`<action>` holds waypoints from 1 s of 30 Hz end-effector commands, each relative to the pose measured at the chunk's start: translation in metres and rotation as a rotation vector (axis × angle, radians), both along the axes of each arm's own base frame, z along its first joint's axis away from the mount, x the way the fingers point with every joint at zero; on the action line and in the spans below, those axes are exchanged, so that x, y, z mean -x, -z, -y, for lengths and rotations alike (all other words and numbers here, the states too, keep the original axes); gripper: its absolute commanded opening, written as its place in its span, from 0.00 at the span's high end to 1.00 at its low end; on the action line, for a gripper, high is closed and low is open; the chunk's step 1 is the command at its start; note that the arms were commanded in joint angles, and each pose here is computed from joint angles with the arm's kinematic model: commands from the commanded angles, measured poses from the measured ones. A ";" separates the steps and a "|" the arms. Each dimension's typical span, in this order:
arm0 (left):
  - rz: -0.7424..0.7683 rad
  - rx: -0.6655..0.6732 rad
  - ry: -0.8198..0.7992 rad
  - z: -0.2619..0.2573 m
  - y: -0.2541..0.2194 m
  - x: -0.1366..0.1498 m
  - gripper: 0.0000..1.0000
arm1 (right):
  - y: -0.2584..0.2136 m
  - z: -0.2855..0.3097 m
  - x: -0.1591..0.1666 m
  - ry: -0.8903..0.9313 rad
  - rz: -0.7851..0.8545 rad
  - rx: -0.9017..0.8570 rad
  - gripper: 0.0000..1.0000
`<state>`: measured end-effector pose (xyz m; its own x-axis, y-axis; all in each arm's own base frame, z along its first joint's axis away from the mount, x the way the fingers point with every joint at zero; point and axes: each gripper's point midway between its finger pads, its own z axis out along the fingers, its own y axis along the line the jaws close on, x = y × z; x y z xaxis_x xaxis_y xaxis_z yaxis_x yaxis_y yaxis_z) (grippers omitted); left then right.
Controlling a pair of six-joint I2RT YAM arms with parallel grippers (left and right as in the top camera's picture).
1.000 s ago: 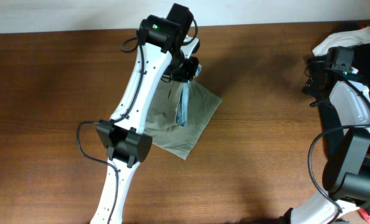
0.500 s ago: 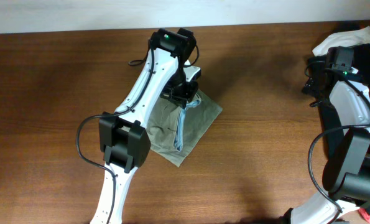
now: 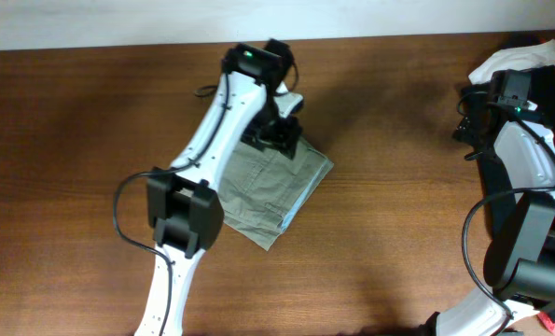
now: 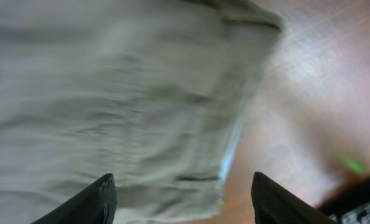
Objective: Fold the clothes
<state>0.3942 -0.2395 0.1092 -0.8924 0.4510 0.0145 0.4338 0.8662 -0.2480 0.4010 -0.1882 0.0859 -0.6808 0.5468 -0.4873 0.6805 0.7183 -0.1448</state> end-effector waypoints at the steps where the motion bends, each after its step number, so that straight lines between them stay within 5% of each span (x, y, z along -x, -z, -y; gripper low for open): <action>1: 0.116 -0.017 -0.160 -0.068 -0.009 -0.053 0.01 | -0.010 0.005 -0.002 0.014 0.022 0.021 0.02; 6: 0.158 0.080 -0.371 -0.160 0.001 -0.104 0.01 | -0.010 0.005 -0.002 0.014 0.022 0.021 0.01; 9: 0.127 0.318 -0.286 -0.170 0.011 -0.108 0.01 | -0.010 0.005 -0.002 0.014 0.022 0.021 0.01; 12: 0.071 0.333 -0.287 -0.185 0.044 -0.106 0.11 | -0.010 0.005 -0.002 0.014 0.022 0.021 0.01; 23: -0.115 0.399 -0.163 -0.132 0.122 -0.080 0.11 | -0.010 0.005 -0.003 0.014 0.022 0.020 0.01; 30: -0.132 0.364 -0.202 -0.138 0.139 -0.081 0.69 | -0.010 0.005 -0.002 0.014 0.022 0.021 0.01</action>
